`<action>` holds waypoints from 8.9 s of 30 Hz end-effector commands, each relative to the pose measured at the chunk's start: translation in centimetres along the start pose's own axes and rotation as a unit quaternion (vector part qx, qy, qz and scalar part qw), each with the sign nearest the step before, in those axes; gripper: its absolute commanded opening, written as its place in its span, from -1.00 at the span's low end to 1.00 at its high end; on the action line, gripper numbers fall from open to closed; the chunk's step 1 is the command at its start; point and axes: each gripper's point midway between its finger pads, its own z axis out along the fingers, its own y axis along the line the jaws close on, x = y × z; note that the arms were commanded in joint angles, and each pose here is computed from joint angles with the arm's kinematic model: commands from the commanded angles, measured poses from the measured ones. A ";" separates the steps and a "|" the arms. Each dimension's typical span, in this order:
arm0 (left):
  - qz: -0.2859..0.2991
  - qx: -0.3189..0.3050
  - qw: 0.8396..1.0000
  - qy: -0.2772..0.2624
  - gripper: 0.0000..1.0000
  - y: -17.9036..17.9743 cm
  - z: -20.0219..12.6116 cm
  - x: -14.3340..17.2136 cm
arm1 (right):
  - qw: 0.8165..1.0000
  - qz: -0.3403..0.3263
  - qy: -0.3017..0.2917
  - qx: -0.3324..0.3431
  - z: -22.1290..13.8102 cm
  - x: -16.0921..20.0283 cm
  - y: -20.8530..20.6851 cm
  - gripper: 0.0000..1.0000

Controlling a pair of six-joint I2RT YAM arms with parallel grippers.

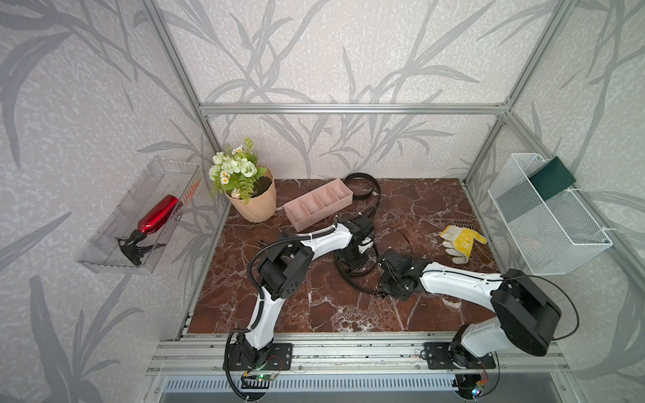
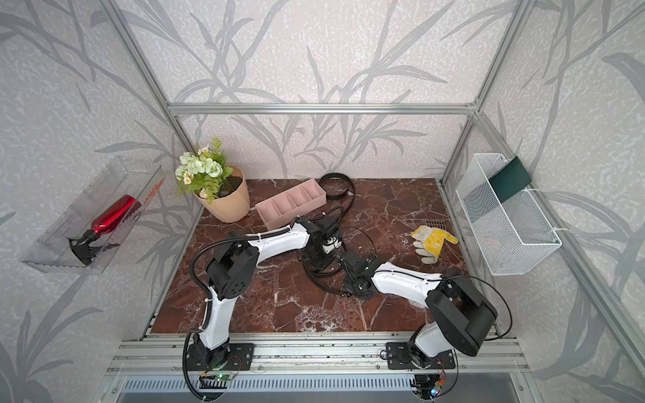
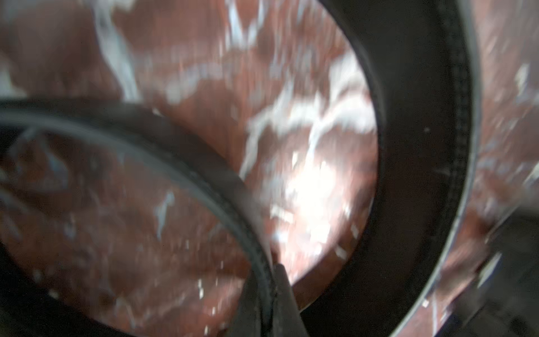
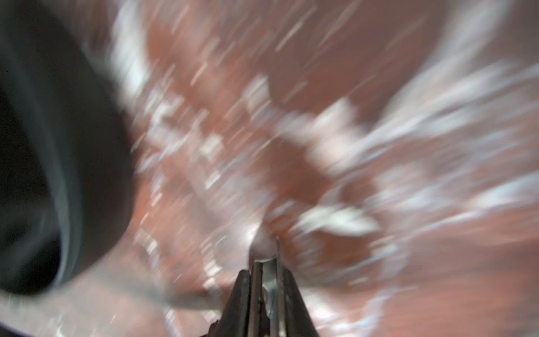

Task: Place the belts into the storage roll
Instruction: Roll the belt at the center of the board.

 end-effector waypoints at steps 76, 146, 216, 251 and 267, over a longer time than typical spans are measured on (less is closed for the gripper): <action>0.363 0.140 0.921 -0.030 -1.00 -15.4 4.4 6.0 | 0.948 -0.222 0.002 -0.229 1.5 -12.2 12.3 -0.23; 0.362 0.190 0.909 -0.074 -0.93 -16.4 0.7 2.9 | 0.967 -0.153 0.201 -0.029 2.2 3.9 -6.2 -0.40; 0.319 0.196 0.925 -0.060 -0.92 -14.5 2.6 6.1 | 0.969 0.002 0.063 -0.238 -1.1 2.9 -1.9 0.11; 0.280 0.223 0.932 -0.050 -0.93 -15.5 3.0 4.6 | 0.942 -0.049 0.021 -0.330 -2.6 3.4 1.6 0.18; 0.265 0.226 0.936 -0.050 -0.91 -15.9 3.8 3.9 | 0.948 -0.125 0.047 -0.288 -1.9 5.0 1.5 0.19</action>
